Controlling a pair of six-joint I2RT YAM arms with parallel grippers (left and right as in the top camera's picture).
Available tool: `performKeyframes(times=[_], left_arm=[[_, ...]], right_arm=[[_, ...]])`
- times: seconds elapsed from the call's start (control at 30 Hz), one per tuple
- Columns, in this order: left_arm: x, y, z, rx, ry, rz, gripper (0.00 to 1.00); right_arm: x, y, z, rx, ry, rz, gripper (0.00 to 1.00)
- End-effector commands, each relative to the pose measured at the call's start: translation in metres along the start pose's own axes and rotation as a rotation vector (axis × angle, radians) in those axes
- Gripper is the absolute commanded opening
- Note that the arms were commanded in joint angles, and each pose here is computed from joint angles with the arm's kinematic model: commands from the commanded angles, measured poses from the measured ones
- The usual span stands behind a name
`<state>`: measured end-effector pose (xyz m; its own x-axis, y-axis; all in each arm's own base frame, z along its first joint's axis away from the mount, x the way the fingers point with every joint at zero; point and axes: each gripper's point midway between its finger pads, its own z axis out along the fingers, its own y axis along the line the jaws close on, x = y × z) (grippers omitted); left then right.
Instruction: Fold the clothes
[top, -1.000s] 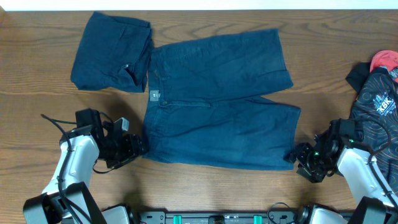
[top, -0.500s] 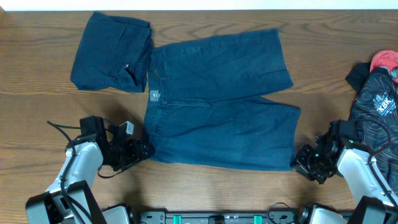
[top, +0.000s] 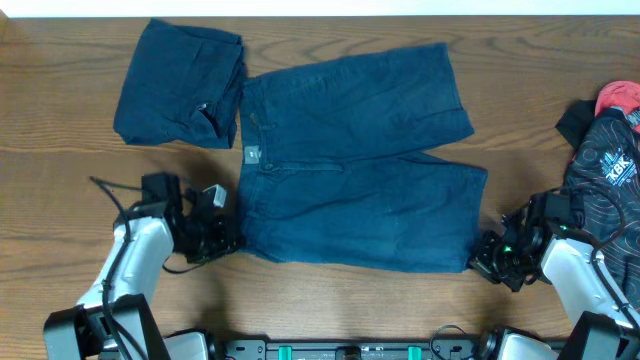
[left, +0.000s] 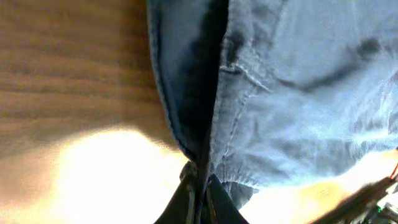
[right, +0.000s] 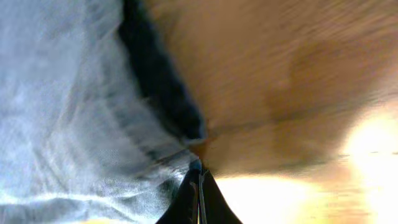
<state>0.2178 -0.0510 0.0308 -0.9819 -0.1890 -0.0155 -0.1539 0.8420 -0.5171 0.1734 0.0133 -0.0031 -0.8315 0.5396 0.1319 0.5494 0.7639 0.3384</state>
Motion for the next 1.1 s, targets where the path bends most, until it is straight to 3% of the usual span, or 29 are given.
performKeyframes(times=[0.0, 0.4, 0.63, 0.73, 0.93, 1.07], left_arm=[[-0.019, 0.004, -0.023, -0.119, -0.029, 0.033, 0.06], [-0.025, -0.022, -0.080, -0.160, -0.184, 0.085, 0.06], [-0.007, -0.030, -0.093, -0.155, -0.203, 0.088, 0.06], [-0.008, -0.032, -0.096, -0.155, -0.220, 0.097, 0.06], [-0.009, -0.031, -0.095, -0.154, -0.215, 0.094, 0.06], [-0.010, -0.031, -0.095, -0.154, -0.221, 0.097, 0.06]], right_arm=[[-0.007, 0.017, -0.013, -0.062, -0.007, -0.069, 0.01], [-0.048, 0.050, -0.112, -0.017, -0.249, -0.113, 0.01], [-0.049, 0.058, -0.144, -0.013, -0.322, -0.125, 0.01], [-0.042, 0.054, -0.138, -0.002, -0.281, -0.113, 0.01], [-0.002, 0.048, -0.085, -0.045, -0.039, -0.081, 0.28], [0.031, 0.049, -0.045, -0.108, 0.111, -0.082, 0.38]])
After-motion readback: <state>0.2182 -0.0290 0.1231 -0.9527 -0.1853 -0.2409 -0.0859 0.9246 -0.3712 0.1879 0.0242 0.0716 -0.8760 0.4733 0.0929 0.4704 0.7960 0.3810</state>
